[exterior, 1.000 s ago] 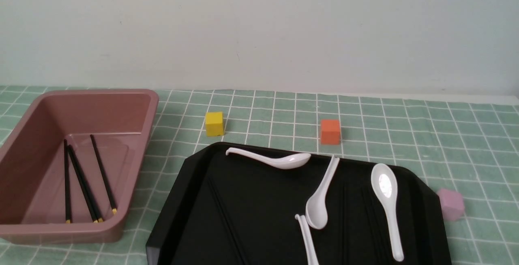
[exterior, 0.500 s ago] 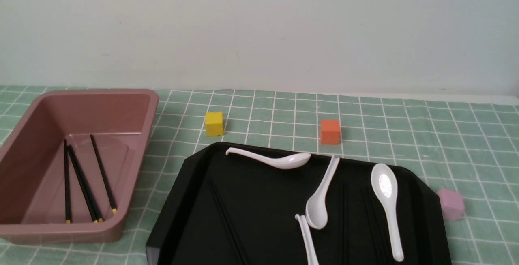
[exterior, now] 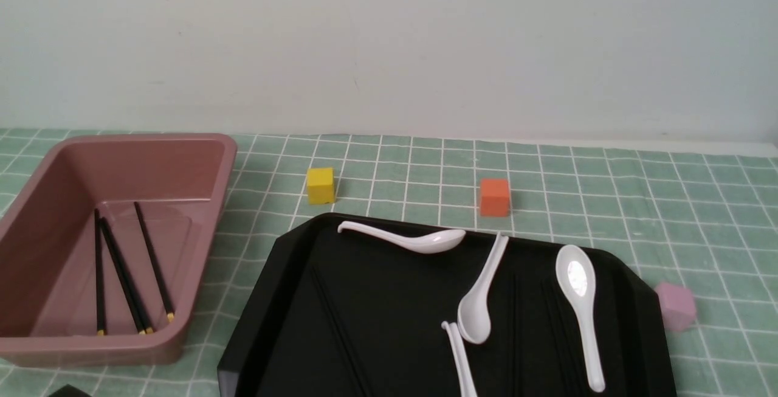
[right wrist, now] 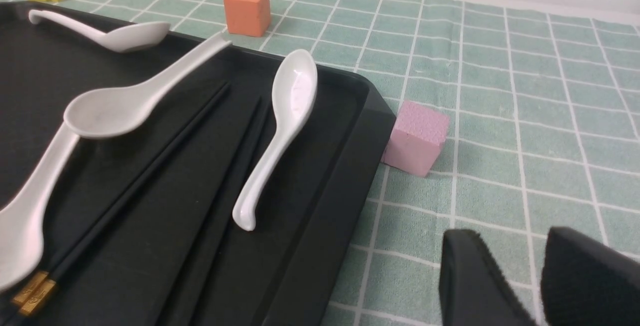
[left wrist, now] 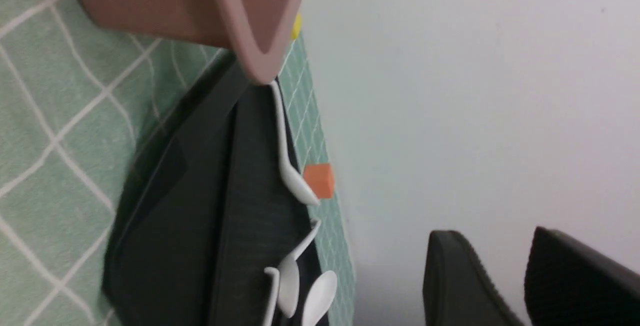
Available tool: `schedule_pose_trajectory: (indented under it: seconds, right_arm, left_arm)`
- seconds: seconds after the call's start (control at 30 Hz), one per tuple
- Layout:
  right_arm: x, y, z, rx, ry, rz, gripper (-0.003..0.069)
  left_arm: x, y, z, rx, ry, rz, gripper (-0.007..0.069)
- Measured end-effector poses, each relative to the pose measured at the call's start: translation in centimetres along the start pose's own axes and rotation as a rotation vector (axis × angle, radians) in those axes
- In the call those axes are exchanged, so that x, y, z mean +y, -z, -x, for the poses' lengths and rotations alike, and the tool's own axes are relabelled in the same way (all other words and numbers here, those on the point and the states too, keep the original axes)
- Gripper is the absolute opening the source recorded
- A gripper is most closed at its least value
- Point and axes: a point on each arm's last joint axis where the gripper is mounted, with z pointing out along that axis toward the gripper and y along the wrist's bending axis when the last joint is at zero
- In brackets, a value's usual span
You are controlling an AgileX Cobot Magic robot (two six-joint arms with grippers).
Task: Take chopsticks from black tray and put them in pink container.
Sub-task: 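Reach over to the black tray and grasp a pair of chopsticks with the left gripper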
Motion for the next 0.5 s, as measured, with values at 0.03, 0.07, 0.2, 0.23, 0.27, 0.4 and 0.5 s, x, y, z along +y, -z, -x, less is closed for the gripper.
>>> schedule_pose_trajectory:
  seconds: [0.03, 0.07, 0.2, 0.23, 0.27, 0.4, 0.5]
  right_arm:
    - [0.0, 0.0, 0.0, 0.0, 0.0, 0.0, 0.024]
    - [0.0, 0.0, 0.0, 0.0, 0.0, 0.0, 0.024]
    - [0.0, 0.0, 0.0, 0.0, 0.0, 0.0, 0.024]
    - [0.0, 0.0, 0.0, 0.0, 0.0, 0.0, 0.024]
    - [0.0, 0.0, 0.0, 0.0, 0.0, 0.0, 0.024]
    - [0.0, 0.0, 0.0, 0.0, 0.0, 0.0, 0.024]
    - [0.0, 0.0, 0.0, 0.0, 0.0, 0.0, 0.024]
  left_arm:
    - [-0.1, 0.0, 0.0, 0.0, -0.002, -0.003, 0.0216]
    - [-1.2, 0.2, 0.1, -0.001, -0.029, -0.034, 0.0176]
    - [-3.6, 0.0, 0.0, 0.059, -0.135, 0.016, 0.0038]
    - [-3.9, -0.4, -0.2, 0.101, -0.156, 0.074, -0.0004]
    - [-4.1, -0.8, -0.3, 0.141, -0.18, 0.132, -0.0013]
    - [-5.4, -2.7, -0.7, 0.375, -0.301, 0.42, -0.0013]
    - [-6.4, -5.3, -0.5, 0.589, -0.376, 0.672, -0.0013]
